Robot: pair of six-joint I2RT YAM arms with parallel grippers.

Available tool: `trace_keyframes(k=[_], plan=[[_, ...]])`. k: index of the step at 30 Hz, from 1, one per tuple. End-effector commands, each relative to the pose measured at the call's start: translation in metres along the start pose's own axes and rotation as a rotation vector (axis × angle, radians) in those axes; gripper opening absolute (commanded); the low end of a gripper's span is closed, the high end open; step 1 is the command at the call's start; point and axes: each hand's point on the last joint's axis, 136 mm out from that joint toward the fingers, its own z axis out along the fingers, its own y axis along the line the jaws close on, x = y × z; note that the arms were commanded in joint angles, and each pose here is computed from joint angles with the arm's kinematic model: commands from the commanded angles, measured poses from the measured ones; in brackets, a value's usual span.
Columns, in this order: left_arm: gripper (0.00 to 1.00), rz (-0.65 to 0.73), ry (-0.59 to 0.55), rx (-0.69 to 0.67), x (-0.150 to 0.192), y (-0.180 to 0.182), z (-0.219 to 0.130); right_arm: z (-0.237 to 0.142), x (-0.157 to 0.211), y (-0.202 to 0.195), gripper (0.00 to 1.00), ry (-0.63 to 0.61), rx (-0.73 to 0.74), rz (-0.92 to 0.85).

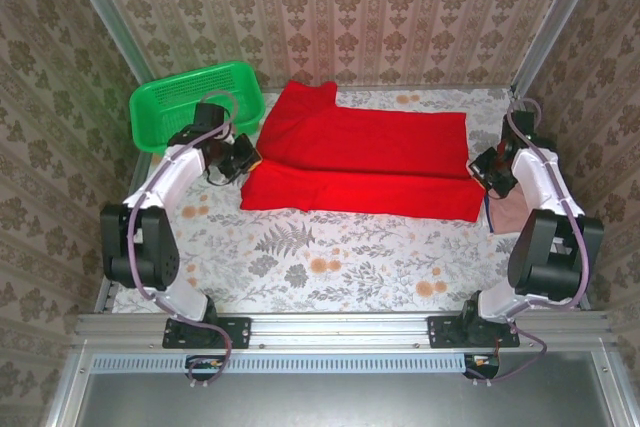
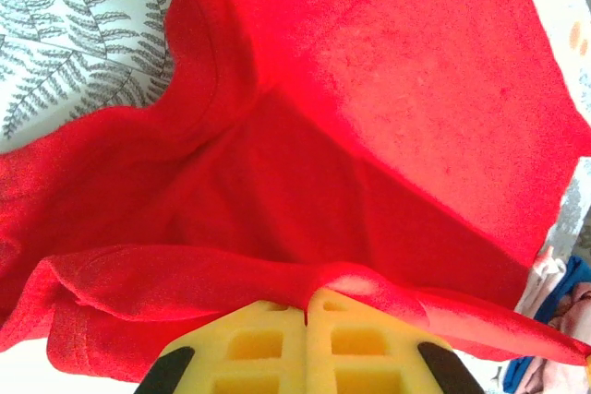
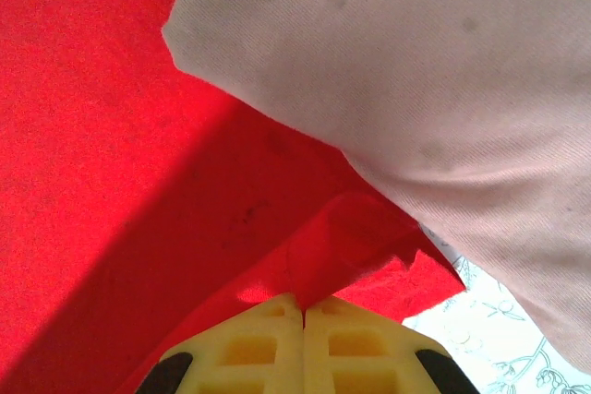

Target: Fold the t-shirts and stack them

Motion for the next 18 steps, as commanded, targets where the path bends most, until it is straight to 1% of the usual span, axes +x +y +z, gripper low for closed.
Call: trace_keyframes(k=[1,7,18], plan=[[0.00,0.069,-0.035,0.026,-0.026,-0.016,0.005,0.002,-0.015,0.009,0.00,-0.029,0.013,-0.036],[0.00,0.084,-0.008,0.001,-0.037,-0.015,0.020,0.010,-0.024,0.020,0.00,-0.024,0.016,-0.055],[0.00,0.060,0.011,-0.002,-0.044,-0.008,0.038,0.030,-0.030,0.039,0.00,-0.002,0.031,-0.111]])
